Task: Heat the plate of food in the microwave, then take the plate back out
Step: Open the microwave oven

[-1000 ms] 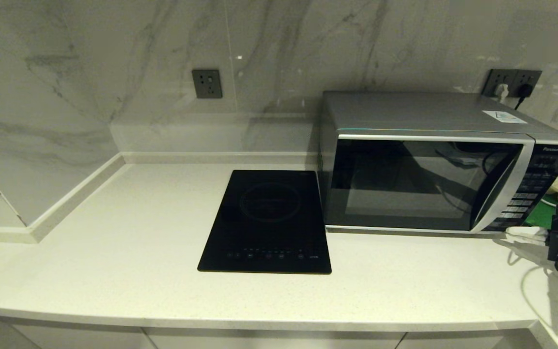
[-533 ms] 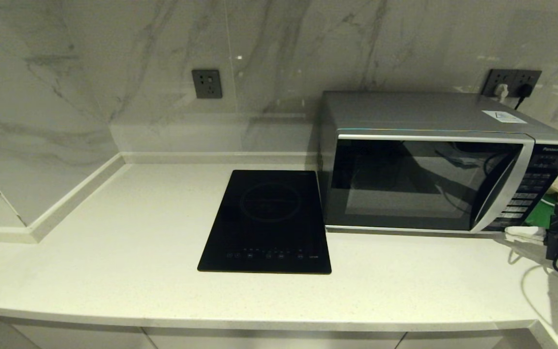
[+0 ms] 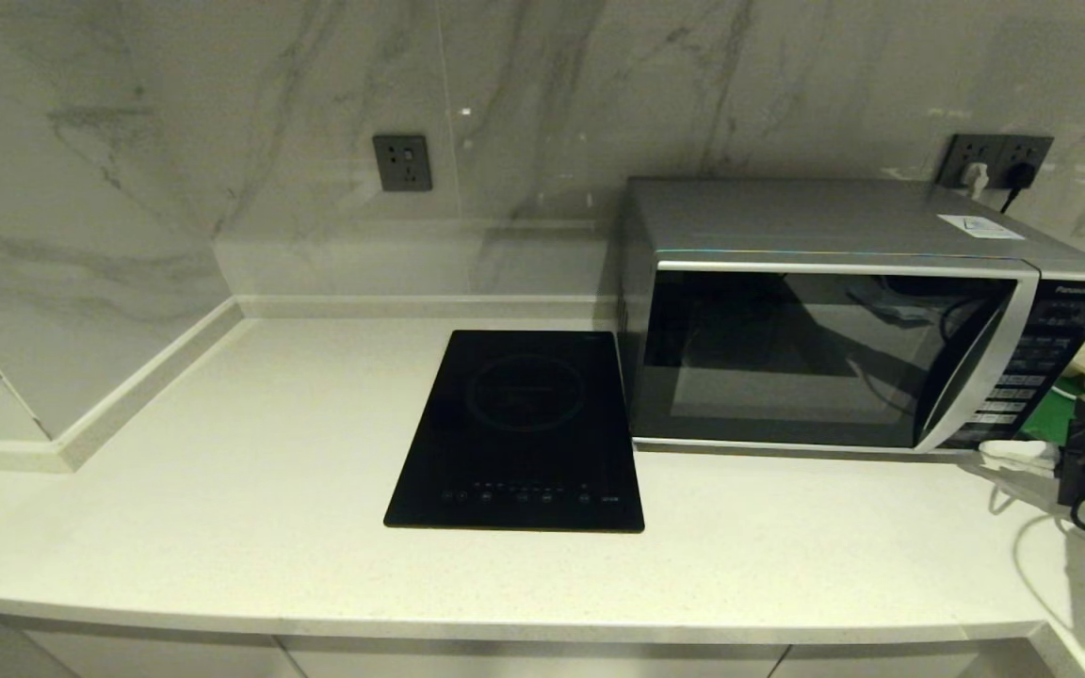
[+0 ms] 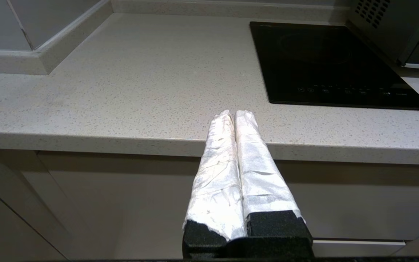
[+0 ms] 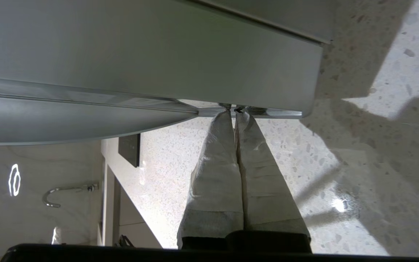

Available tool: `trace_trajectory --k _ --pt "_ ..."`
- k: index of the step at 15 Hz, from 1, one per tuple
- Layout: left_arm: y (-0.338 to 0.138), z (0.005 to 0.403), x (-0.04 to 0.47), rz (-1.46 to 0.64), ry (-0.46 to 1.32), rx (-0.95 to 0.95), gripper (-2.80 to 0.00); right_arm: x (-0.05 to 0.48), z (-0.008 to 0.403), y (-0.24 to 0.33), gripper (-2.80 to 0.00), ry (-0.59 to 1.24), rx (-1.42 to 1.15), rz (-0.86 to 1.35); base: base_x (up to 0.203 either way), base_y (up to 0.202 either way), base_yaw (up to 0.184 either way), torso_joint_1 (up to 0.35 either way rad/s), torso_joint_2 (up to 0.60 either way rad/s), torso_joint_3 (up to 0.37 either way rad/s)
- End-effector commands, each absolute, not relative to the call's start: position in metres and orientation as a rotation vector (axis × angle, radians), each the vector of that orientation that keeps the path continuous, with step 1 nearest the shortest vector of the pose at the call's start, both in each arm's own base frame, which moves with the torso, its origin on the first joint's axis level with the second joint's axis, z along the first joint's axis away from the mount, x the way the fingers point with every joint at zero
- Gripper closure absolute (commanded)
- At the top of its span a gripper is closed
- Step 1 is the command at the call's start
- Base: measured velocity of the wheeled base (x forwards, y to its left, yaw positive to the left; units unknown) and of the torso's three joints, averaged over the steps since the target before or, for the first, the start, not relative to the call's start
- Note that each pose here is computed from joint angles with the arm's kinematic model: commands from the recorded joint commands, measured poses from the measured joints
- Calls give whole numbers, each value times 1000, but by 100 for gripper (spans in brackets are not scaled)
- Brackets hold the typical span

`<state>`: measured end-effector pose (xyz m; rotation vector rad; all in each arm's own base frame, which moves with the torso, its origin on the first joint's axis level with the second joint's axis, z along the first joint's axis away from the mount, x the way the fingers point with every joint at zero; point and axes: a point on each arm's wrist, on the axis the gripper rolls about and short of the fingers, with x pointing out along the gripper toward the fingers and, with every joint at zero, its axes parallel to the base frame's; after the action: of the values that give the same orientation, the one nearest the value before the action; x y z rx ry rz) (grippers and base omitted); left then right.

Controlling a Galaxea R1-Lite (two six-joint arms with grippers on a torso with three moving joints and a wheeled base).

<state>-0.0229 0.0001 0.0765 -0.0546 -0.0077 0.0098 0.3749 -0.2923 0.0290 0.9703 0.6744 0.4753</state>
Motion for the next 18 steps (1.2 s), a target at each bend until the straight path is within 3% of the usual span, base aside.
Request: trace_trajectory --k 1,13,18 --pt "0 77 -23 11 -8 -55 0 373 38 -292 0 663 965 483 0 0 0 0 0 0" --pt "0 77 -23 11 -8 -55 0 347 38 -299 0 680 999 438 0 0 0 0 0 0" --pt "0 77 -23 11 -8 -55 0 301 80 -298 0 712 937 369 0 0 0 0 0 0"
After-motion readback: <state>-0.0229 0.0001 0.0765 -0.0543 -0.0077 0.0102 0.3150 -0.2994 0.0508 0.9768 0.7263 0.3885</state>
